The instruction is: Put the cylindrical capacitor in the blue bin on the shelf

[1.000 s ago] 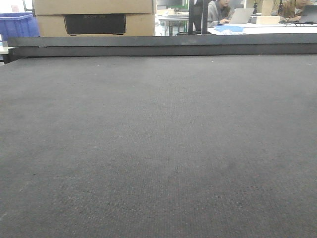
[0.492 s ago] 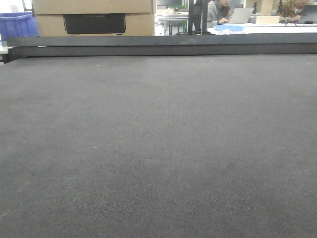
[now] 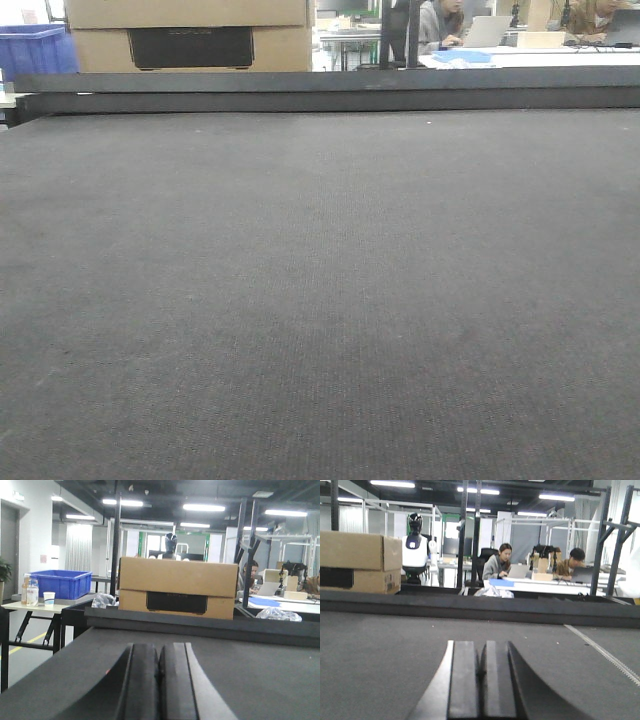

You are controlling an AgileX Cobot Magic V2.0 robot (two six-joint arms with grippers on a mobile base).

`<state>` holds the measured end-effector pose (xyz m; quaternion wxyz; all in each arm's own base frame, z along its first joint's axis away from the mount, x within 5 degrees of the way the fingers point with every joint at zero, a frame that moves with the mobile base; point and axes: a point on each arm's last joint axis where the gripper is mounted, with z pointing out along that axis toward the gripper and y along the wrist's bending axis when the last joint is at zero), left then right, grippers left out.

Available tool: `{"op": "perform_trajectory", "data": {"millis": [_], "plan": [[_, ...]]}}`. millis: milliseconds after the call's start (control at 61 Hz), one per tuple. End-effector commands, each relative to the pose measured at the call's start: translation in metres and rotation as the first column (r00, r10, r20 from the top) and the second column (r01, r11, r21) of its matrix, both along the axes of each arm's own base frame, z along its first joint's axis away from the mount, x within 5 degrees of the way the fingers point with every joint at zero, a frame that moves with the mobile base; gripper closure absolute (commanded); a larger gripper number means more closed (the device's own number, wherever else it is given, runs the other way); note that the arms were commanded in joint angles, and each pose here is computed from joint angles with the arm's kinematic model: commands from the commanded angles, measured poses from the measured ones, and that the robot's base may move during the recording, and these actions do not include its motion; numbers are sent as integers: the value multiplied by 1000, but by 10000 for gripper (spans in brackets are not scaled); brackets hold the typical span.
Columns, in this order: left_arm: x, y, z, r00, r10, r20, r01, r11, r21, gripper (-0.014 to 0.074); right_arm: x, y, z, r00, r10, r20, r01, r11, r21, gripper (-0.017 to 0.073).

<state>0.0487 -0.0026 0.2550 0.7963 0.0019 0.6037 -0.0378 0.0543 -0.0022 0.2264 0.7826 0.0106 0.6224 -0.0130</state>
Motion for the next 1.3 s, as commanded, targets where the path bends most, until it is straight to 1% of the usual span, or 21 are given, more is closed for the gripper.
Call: {"op": "perform_trajectory", "data": {"millis": [0,66,131,246,295,361,393,443,475,492,541,590,607,623,656,738,885,1000,1098,1230,1279], "plan": [[-1,0,18,1000,-2,-25,2,1000,10,704,-2,0,8,1000,-1,5,1,1000,-4,721],[0,0,33,996,6,-87,-4,1000,23,704,-6,1,23,1000,6,-26,-6,1000,-4,721],[1,1,52,992,15,-125,-10,999,37,704,-14,2,48,1000,11,-9,-11,1000,-6,721],[8,1,81,985,19,-170,-12,999,39,685,-34,2,93,996,15,86,-14,1000,-11,721],[14,0,91,983,20,-184,-12,999,40,640,-37,3,111,994,16,104,-14,1000,-12,721],[23,0,103,978,20,-208,-12,999,41,533,-38,3,133,994,17,111,-15,1000,-13,718],[28,0,106,974,21,-224,-12,999,42,479,-36,3,140,995,17,102,-16,1000,-13,692],[36,-1,109,969,21,-248,-11,999,44,378,-30,3,151,996,18,86,-17,1000,-13,627],[42,-1,110,965,21,-262,-10,999,45,308,-23,2,155,998,18,62,-17,1000,-12,564],[45,-1,110,963,21,-268,-9,999,45,282,-19,2,158,999,18,52,-17,1000,-11,487],[52,-2,109,959,21,-283,-8,999,46,201,-7,2,163,1000,18,15,-18,1000,-10,351],[58,-2,108,957,20,-291,-7,999,47,141,7,2,165,1000,18,-23,-18,1000,-8,160],[60,-2,108,956,20,-294,-6,999,47,123,11,2,165,999,17,-34,-18,1000,-7,115],[61,-2,107,956,20,-294,-6,999,47,110,18,1,165,999,17,-51,-17,1000,-6,53],[64,-2,107,955,19,-297,-5,999,48,97,27,1,164,997,16,-71,-17,1000,-5,-17],[66,-4,106,953,8,-303,7,999,48,81,59,0,157,991,12,-133,-13,1000,-4,-9],[66,-10,106,950,-42,-308,59,997,48,81,108,-2,138,971,7,-240,-7,1000,1,-9],[66,-12,105,947,-62,-316,81,996,45,81,146,-4,107,943,2,-332,-1,1000,3,-9],[66,-13,105,946,-65,-317,82,996,38,81,166,-6,74,927,-12,-374,13,1000,2,-9],[66,-13,105,946,-67,-317,82,996,34,81,180,-20,34,918,-73,-391,92,995,30,-9],[66,-13,105,946,-67,-317,82,996,34,81,185,-27,22,921,-106,-375,126,992,29,-9]]}}
